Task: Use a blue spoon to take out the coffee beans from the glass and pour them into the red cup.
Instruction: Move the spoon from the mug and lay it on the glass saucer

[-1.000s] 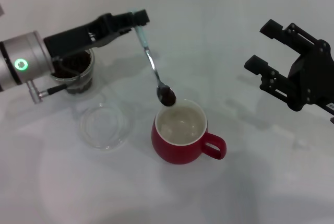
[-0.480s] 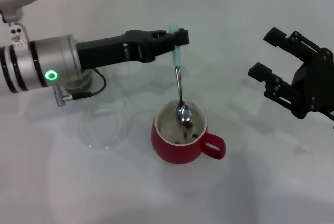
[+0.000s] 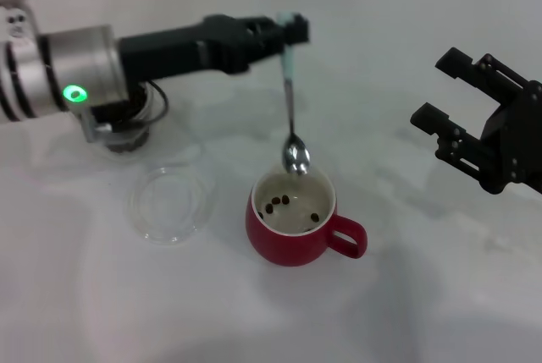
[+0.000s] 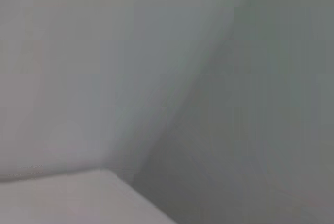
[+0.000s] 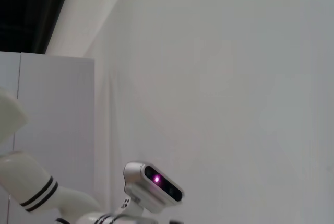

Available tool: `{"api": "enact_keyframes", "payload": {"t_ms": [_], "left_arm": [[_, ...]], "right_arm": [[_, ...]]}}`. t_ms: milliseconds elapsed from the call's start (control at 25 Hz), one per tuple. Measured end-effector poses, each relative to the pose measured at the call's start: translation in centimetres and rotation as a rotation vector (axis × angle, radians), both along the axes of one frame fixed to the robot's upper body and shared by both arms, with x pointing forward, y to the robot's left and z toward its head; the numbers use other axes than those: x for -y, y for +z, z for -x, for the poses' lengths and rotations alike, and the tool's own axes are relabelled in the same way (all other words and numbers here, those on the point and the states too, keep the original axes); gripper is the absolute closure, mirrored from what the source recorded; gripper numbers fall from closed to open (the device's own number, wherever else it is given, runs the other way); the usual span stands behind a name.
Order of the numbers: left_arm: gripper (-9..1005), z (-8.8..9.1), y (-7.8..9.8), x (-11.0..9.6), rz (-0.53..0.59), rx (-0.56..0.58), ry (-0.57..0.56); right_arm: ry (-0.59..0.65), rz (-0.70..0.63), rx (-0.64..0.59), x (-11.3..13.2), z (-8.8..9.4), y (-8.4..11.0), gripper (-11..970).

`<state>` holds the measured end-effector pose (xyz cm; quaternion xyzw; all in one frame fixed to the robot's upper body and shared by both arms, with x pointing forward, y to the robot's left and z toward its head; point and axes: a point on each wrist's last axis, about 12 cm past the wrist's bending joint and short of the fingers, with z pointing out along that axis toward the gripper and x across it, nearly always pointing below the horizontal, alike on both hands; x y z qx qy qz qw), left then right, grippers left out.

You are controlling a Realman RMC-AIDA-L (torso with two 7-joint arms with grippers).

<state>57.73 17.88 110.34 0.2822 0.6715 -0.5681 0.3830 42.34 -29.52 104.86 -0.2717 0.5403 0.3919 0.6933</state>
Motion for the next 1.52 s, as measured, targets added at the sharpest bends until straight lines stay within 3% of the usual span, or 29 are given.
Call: {"api": "enact_keyframes", "payload": {"t_ms": [200, 400, 640, 960, 1520], "left_arm": [[867, 0.5, -0.9, -4.5, 0.046, -0.087, 0.168], [867, 3.0, -3.3, -9.1, 0.049, -0.167, 0.341], [868, 6.1, -5.5, -12.0, 0.047, -0.232, 0.464], [867, 8.7, -7.0, -14.0, 0.047, -0.259, 0.588], [867, 8.9, -7.9, -13.4, -0.006, -0.268, 0.591]], "right_arm": [[-0.010, 0.003, -0.004, 0.2, 0.1, -0.1, 259], [-0.019, -0.008, -0.021, 0.5, 0.0, 0.0, 260], [-0.013, -0.020, -0.028, 0.5, 0.0, 0.1, 260], [-0.017, -0.025, -0.038, 0.6, 0.4, -0.1, 260], [-0.012, -0.039, -0.048, 0.5, 0.0, 0.1, 260]]}}
